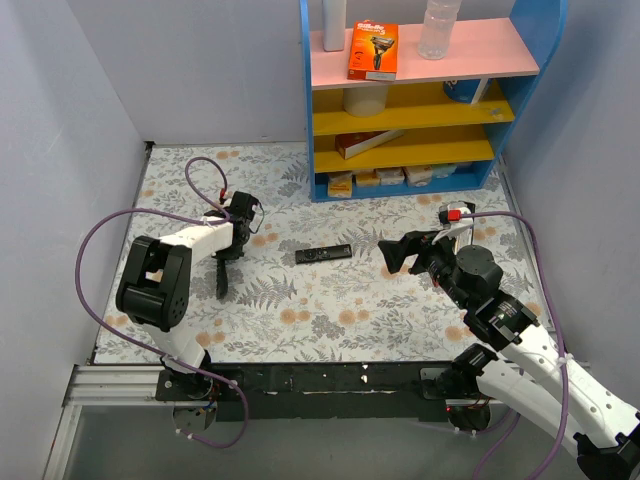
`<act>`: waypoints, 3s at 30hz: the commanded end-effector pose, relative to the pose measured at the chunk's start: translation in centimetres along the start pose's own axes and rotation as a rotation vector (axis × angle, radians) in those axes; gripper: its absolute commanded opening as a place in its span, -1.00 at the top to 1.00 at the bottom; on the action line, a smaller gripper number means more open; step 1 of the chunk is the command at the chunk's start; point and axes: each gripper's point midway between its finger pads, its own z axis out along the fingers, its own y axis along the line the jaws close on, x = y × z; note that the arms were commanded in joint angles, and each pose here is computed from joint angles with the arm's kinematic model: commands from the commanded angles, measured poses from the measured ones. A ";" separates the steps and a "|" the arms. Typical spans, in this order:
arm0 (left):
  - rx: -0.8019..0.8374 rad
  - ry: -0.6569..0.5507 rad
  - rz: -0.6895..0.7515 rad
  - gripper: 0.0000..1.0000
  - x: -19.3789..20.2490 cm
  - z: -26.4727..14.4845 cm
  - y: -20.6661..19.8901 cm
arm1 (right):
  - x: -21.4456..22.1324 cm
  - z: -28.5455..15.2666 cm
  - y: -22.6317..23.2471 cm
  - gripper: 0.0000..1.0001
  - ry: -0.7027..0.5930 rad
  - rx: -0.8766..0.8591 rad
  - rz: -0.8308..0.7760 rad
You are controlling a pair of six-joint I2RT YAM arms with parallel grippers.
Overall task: Load the batteries into the remote control
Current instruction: Place the remote control at the center of the board, then reset both arms
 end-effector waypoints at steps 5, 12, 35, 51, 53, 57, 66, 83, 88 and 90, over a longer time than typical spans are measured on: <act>-0.091 0.024 0.082 1.00 -0.9 3.1 0.3 | 0.1 -0.6 -0.7 -0.96 -0.040 0.012 0.002; -0.013 0.087 0.079 0.64 0.2 4.2 -1.9 | 0.1 -0.9 -0.9 -0.96 -0.051 0.017 -0.002; 0.408 -0.006 -0.142 -0.74 -3.6 -3.7 -6.4 | 0.4 0.5 -0.8 -0.96 -0.016 0.035 0.013; 0.774 -0.235 -0.298 -0.97 -6.3 -13.7 -7.0 | 1.3 -0.1 -2.0 -0.96 0.050 0.145 0.143; 0.814 -0.292 -0.309 -0.96 -6.3 -15.4 -6.5 | 1.6 -0.2 -1.4 -0.96 0.080 0.127 0.172; 0.852 -0.375 -0.335 -0.96 -6.3 -17.8 -5.3 | 2.6 0.0 -0.5 -0.96 0.179 0.109 0.181; 0.920 -0.458 -0.407 -0.96 -4.8 -21.4 -3.4 | 3.6 0.6 1.2 -0.96 0.348 0.059 0.139; 0.812 -0.642 -0.647 -0.96 -4.0 -23.2 2.1 | 5.7 1.0 -0.3 -0.96 0.517 0.087 -0.079; 0.732 -0.655 -0.724 -0.96 -3.6 -23.4 4.3 | 4.0 -0.2 -1.3 -0.96 0.396 0.091 -0.142; 0.688 -0.674 -0.735 -0.97 -3.7 -23.5 5.3 | 2.6 -1.1 -1.8 -0.96 0.334 0.114 -0.145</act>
